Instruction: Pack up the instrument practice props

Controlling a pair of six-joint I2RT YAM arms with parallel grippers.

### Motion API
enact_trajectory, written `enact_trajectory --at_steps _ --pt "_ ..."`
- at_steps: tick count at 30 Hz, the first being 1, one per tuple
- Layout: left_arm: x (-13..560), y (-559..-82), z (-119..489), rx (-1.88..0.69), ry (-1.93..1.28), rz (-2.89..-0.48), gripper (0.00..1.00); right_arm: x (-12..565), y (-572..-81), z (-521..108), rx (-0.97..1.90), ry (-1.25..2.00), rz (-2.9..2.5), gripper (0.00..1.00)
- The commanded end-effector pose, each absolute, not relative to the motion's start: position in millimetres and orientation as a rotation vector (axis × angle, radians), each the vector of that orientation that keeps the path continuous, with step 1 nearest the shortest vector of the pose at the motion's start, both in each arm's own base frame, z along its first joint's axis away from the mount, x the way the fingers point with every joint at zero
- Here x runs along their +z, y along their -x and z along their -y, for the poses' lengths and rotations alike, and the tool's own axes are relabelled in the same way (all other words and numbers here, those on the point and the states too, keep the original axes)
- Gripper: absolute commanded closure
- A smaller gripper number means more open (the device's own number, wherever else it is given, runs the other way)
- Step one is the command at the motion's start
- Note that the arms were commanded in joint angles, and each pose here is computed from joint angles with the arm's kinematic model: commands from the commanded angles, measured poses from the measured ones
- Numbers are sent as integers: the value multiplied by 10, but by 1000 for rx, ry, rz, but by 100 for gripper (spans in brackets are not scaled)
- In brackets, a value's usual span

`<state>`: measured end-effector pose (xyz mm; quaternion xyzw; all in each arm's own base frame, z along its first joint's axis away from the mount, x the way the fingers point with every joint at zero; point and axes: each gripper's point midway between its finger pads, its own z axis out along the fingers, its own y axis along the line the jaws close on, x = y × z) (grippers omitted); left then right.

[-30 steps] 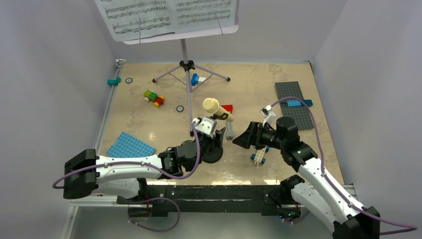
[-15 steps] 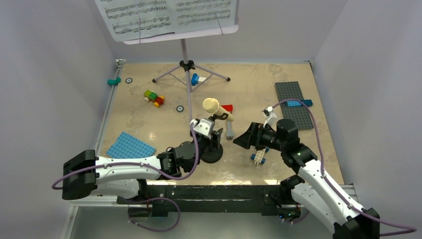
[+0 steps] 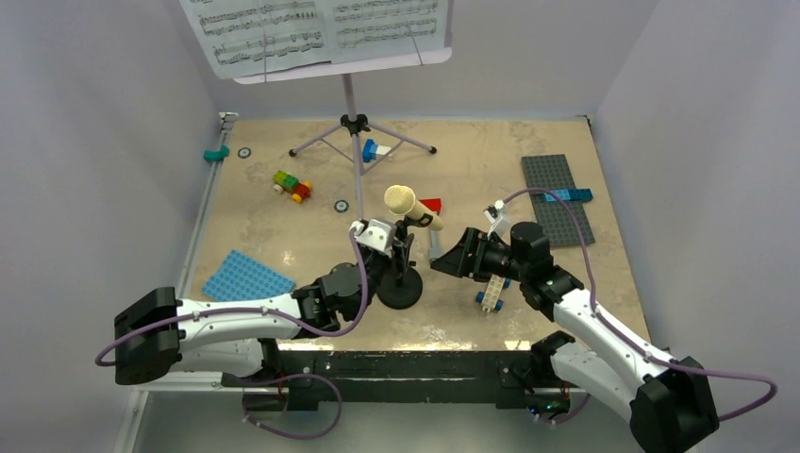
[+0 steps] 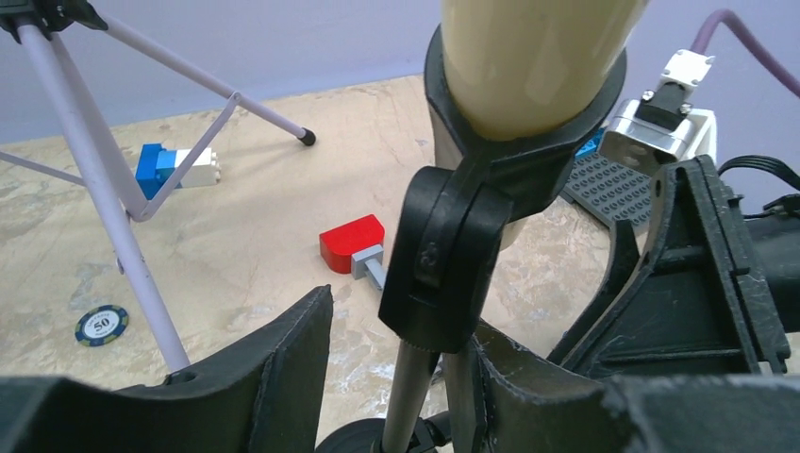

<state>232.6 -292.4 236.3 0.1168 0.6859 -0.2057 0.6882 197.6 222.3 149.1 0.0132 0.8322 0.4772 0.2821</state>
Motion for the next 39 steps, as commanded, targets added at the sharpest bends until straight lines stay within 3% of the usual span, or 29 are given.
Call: enact_trajectory --at_steps 1,6,12,18,39 --pt "2594 -2334 3039 -518 -265 -1470 52 1745 -2039 -2384 1373 -12 -2144 13" --pt "2574 -2333 3092 -526 -280 -1470 70 1715 -2052 -2476 1429 -60 -2159 15" --pt "2518 -2310 3086 -530 -300 -1474 100 1774 -2036 -2623 1564 -130 -2168 17" --pt "2508 -2270 3066 -561 -300 -1455 100 1831 -2027 -2785 1657 -178 -2179 23" --pt "2401 -2123 3126 -641 -340 -1443 100 1691 -2084 -2983 1749 -249 -2219 67"
